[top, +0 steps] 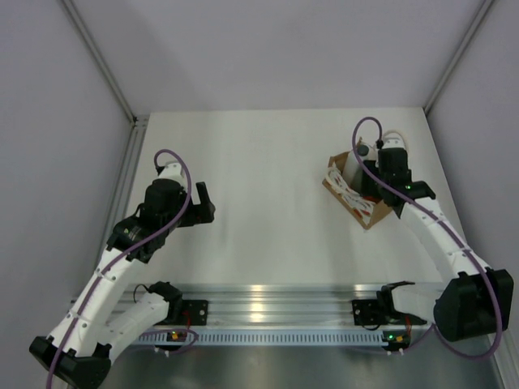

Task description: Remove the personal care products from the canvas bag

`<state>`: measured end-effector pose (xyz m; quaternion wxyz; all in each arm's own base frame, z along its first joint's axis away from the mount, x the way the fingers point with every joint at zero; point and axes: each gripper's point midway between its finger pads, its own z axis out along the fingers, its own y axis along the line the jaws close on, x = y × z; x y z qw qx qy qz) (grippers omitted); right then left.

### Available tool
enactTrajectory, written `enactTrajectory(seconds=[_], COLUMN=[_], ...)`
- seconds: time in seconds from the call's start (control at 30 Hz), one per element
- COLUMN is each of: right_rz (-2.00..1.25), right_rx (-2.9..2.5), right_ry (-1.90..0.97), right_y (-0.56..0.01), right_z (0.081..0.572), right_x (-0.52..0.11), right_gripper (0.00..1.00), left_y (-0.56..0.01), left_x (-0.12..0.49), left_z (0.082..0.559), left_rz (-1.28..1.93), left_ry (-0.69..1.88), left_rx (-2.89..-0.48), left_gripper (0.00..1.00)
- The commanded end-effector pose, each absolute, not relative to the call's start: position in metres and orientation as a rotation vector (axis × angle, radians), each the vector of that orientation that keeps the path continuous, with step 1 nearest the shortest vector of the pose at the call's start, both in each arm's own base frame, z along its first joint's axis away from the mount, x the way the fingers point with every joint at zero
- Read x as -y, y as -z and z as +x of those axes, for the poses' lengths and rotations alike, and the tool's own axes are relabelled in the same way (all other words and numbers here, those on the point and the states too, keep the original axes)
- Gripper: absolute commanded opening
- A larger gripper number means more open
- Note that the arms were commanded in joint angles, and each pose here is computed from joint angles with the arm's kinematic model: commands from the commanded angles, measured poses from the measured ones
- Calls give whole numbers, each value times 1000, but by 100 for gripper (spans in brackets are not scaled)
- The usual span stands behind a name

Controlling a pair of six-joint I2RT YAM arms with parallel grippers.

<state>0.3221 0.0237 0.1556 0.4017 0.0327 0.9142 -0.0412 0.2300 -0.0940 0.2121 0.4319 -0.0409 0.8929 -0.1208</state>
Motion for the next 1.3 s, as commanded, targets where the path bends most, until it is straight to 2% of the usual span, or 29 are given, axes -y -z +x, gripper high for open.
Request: enactTrajectory(seconds=[0.0,0.5,0.87,1.27], right_rz=[124,66,-59,-280], right_rx=[-2106,-2038,-1935,-1829], right_ry=[52,15,-89,-218], right_y=[-219,-302,-374,-428], right_z=[342,331,334,341], right_x=[-22,-33,-64,-146], right_gripper=[0,0,0,0], left_y=[-221,-228,-233,-244], left_x=[97,92,91,79], left_z=[237,236,233,231], left_rz=[-95,-111,-115,-162], left_ry=[313,308,314,283], left_rx=[-2177,-2143,-2124,-2066], left_gripper=[98,98,98,98])
